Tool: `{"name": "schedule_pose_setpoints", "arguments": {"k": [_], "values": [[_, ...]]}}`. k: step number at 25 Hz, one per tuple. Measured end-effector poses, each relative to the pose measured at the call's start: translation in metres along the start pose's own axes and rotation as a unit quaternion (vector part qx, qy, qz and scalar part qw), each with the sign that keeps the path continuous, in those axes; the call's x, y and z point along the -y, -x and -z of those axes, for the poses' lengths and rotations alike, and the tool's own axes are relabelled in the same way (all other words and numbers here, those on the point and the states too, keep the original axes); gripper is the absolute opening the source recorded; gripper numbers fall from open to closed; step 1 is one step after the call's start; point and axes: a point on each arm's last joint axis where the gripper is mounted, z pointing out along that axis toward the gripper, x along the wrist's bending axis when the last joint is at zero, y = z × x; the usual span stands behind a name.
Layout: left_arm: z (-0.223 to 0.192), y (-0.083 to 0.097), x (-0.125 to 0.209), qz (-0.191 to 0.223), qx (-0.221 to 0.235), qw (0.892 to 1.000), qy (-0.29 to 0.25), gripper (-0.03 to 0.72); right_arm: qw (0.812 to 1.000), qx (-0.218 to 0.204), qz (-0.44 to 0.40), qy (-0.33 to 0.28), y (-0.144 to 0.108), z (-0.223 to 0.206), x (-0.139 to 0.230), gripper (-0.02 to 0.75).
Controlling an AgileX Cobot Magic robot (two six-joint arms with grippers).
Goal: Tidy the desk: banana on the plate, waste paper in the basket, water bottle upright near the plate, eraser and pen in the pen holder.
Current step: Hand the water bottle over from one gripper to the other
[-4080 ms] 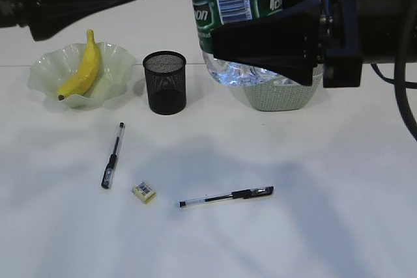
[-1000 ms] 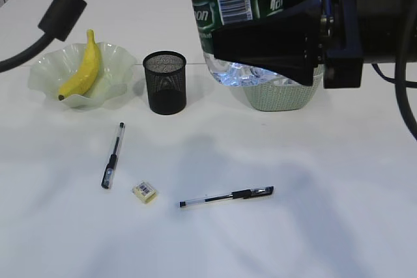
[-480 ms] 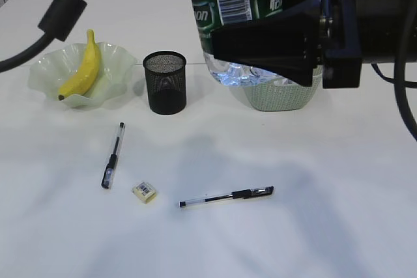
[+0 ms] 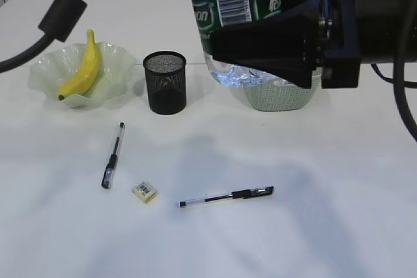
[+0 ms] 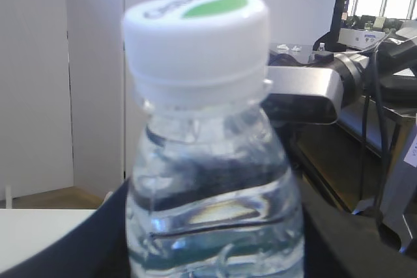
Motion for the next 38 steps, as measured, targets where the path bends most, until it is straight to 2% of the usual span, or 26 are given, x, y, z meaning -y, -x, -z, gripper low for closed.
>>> {"name": "schedule_pose_setpoints", "arguments": {"k": [18,25,32,38], "values": [[-0.001,0.0,-0.001,-0.013,-0.001,1.0,0.001,0.388,1.0,0.016,0.014,-0.013,-0.004,0.005,-0.004,0.476],[0.0,-0.001,-0.001,-0.013,-0.006,1.0,0.0,0.382,0.999,0.026,0.013,-0.016,-0.002,0.005,-0.004,0.524],[0.001,-0.003,-0.001,-0.013,-0.015,1.0,-0.001,0.381,0.999,0.038,0.014,-0.017,-0.001,0.005,-0.005,0.526],[0.011,-0.012,0.001,-0.02,-0.032,0.999,-0.017,0.379,0.999,0.047,0.017,-0.018,-0.001,0.007,-0.006,0.567]]}}
